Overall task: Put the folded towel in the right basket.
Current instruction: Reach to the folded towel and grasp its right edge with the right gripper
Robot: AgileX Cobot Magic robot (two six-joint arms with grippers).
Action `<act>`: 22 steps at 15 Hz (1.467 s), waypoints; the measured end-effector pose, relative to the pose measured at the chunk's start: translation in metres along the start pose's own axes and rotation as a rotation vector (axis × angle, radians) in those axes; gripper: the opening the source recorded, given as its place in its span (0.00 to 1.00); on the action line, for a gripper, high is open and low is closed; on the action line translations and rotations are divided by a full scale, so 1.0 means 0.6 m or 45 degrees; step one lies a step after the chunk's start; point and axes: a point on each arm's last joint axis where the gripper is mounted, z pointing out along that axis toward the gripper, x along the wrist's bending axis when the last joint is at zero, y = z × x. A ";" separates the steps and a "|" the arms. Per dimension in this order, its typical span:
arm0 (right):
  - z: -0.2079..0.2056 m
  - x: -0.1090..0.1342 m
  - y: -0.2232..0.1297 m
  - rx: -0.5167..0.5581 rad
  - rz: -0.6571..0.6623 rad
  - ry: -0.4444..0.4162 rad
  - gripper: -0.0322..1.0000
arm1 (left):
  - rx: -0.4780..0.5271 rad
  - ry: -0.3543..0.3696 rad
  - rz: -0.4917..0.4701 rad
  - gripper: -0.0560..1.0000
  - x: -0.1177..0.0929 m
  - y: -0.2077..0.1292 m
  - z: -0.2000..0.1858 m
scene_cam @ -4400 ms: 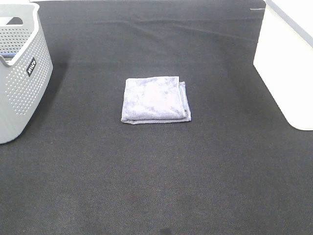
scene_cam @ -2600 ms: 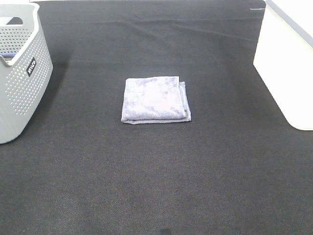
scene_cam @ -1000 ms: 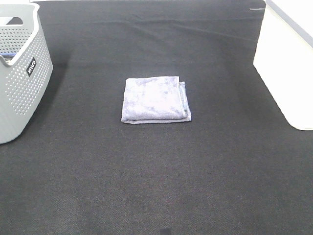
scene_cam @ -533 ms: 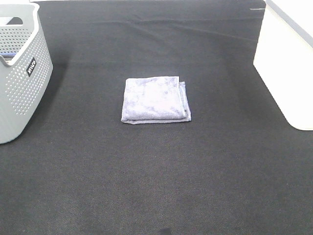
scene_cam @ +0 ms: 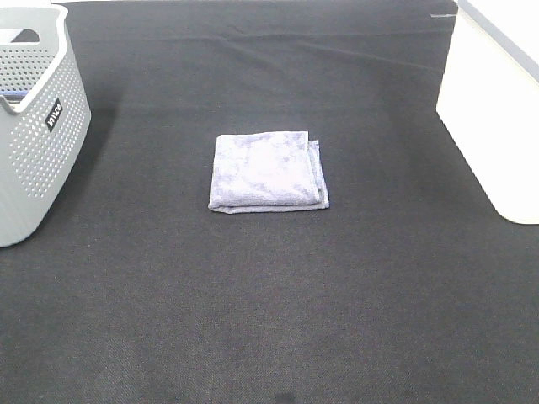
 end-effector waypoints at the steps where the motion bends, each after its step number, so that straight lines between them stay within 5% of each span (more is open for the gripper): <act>1: 0.000 0.000 0.000 0.000 0.000 0.000 0.69 | 0.000 0.000 0.000 0.98 0.000 0.000 0.000; 7: 0.126 -0.008 0.168 0.151 0.013 -0.001 0.69 | 0.000 0.000 0.000 0.98 0.000 0.000 0.000; 14: 0.317 -0.003 0.324 0.313 0.006 0.158 0.69 | 0.000 0.000 0.000 0.98 0.000 0.000 0.000; 19: 0.470 0.010 0.366 0.483 0.003 0.280 0.69 | 0.000 0.000 0.000 0.98 0.000 0.000 0.000; 22: 0.546 0.070 0.356 0.544 -0.073 0.356 0.69 | 0.000 0.000 0.000 0.98 0.000 0.000 0.000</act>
